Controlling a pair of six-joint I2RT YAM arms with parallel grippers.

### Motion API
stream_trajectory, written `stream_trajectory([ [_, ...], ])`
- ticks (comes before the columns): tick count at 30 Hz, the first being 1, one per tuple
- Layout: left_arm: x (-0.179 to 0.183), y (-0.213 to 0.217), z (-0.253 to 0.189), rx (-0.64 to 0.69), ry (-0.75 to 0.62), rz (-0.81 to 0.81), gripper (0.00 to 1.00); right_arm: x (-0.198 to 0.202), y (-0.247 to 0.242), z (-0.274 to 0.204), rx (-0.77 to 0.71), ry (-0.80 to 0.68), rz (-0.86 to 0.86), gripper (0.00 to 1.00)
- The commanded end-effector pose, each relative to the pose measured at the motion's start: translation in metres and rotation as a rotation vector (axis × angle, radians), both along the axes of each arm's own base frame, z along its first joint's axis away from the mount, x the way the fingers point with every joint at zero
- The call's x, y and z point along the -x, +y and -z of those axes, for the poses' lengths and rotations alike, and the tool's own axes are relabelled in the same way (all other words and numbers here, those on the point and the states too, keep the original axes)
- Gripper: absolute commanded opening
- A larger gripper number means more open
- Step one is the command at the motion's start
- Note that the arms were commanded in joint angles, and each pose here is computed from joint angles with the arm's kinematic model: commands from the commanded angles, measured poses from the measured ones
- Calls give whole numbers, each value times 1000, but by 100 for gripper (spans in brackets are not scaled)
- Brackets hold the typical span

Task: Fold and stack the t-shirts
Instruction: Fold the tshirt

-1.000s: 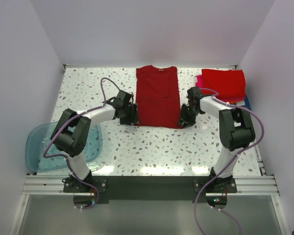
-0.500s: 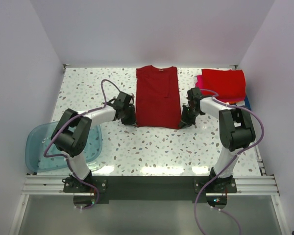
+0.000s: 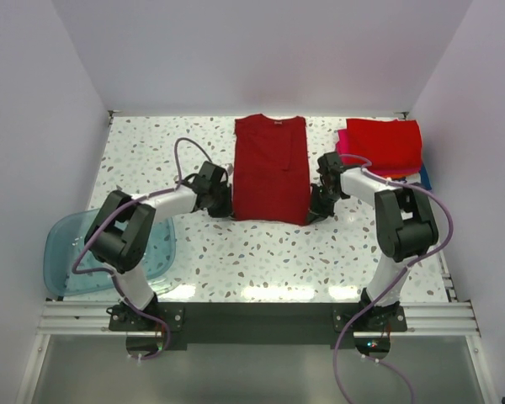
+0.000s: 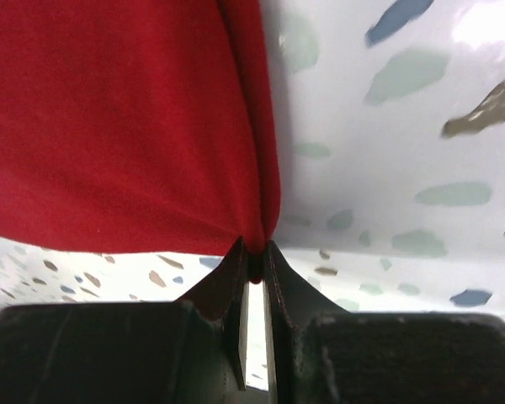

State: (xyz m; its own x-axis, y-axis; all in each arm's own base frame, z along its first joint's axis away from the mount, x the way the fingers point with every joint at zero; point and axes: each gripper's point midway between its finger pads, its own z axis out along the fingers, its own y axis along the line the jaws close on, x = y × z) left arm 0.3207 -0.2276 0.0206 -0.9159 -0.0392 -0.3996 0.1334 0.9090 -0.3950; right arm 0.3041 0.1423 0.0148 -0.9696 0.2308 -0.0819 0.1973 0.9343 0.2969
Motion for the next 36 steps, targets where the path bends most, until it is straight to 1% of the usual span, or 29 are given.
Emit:
stream_trajectory([
  [1, 14, 0, -12, -10, -62, 124, 0, 27, -2, -14, 47, 26, -73, 0],
  [5, 35, 2, -27, 1, -90, 177, 0, 52, -4, -25, 86, 53, -120, 0],
  [7, 46, 3, -30, -4, -90, 203, 0, 60, -1, -35, 89, 39, -139, 0],
  [8, 51, 4, -38, 3, -97, 209, 0, 70, -2, -37, 94, 59, -140, 0],
  [10, 61, 5, -42, 5, -94, 222, 0, 80, 3, -48, 85, 47, -159, 0],
  [16, 93, 8, -66, 37, -74, 253, 0, 120, 15, -74, 79, 83, -197, 0],
  [18, 101, 4, -81, 60, -95, 268, 0, 128, 20, -81, 76, 86, -212, 0],
  [19, 107, 4, -85, 67, -82, 270, 0, 135, 18, -85, 82, 102, -214, 0],
  [21, 111, 2, -103, 92, -105, 269, 0, 139, 21, -99, 74, 81, -214, 0],
  [22, 115, 3, -107, 93, -93, 258, 0, 144, 18, -105, 82, 91, -209, 0],
  [25, 115, 4, -132, 123, -124, 223, 0, 144, 12, -127, 97, 44, -177, 0],
  [27, 112, 2, -150, 146, -162, 208, 0, 136, 12, -146, 90, -13, -155, 0],
  [28, 110, 3, -154, 145, -162, 194, 0, 135, 9, -151, 108, -23, -142, 0],
  [29, 108, 2, -157, 144, -164, 187, 0, 128, 12, -163, 95, -60, -137, 0],
  [30, 103, 1, -167, 148, -182, 177, 0, 123, 12, -168, 98, -76, -127, 0],
  [32, 94, -1, -173, 137, -184, 151, 0, 109, 13, -178, 104, -138, -103, 0],
  [34, 83, -5, -172, 128, -187, 129, 0, 98, 16, -178, 107, -168, -91, 0],
  [36, 74, -8, -174, 128, -193, 112, 0, 89, 14, -173, 118, -166, -74, 0],
])
